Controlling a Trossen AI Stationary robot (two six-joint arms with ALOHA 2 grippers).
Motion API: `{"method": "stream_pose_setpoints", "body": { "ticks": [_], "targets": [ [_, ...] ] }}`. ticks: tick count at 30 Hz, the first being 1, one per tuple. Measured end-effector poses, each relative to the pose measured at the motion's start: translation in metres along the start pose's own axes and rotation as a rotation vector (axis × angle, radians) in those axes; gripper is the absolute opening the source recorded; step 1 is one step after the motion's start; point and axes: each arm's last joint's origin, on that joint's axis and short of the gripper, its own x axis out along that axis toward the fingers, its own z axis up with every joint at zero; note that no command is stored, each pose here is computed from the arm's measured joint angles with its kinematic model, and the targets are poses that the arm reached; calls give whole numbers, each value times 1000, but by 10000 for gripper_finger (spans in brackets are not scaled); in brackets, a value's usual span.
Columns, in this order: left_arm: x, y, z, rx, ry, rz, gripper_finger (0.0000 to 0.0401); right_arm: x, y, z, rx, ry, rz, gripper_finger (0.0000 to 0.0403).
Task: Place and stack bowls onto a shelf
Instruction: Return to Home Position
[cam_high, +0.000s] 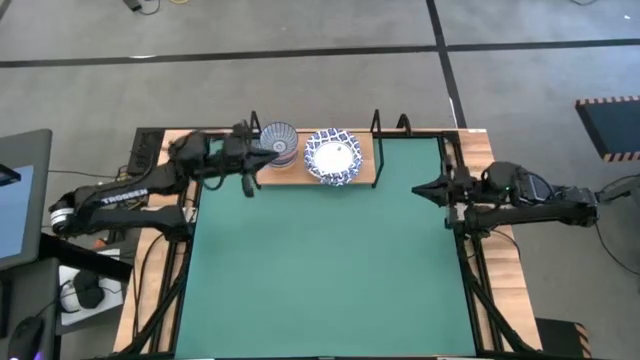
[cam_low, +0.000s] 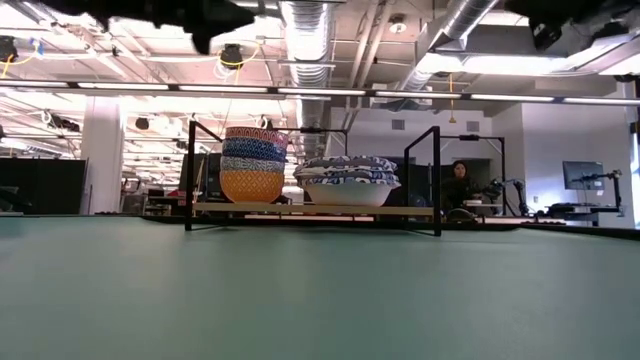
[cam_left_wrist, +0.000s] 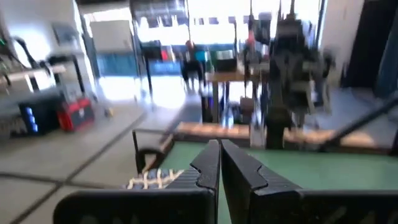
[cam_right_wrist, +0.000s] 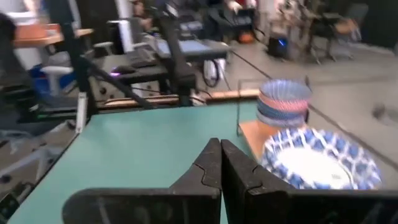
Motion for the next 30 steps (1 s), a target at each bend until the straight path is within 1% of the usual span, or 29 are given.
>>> {"method": "stream_pose_setpoints", "body": {
  "ticks": [4, 6, 8, 11, 16, 22, 24, 26, 30],
  "targets": [
    [-26, -9, -24, -63, -171, 7, 0, 0, 3, -4, -23, -38, 100, 19],
    [-36, -14, -37, -84, -206, -13, 0, 1, 4, -11, -24, -64, 143, 19],
    [-43, -19, -49, -95, -187, -37, 0, 4, 5, -21, -19, -94, 160, 19],
    [-51, -26, -61, -107, -178, -50, 0, 4, 5, -34, 3, -128, 172, 19],
    [-62, -32, -74, -80, -176, -49, 0, -2, 5, -48, 30, -161, 185, 19],
    [-75, -33, -90, -105, -188, -48, 0, -14, 3, -64, 45, -241, 192, 19],
    [-79, -33, -93, -107, -187, -49, 0, -13, 3, -68, 72, -241, 195, 19],
    [-82, -33, -94, -104, -177, -56, 0, -11, 4, -72, 86, -201, 207, 19],
    [-86, -35, -96, -96, -145, -109, 0, -8, 4, -73, 69, -177, 219, 22]
  ]
}}
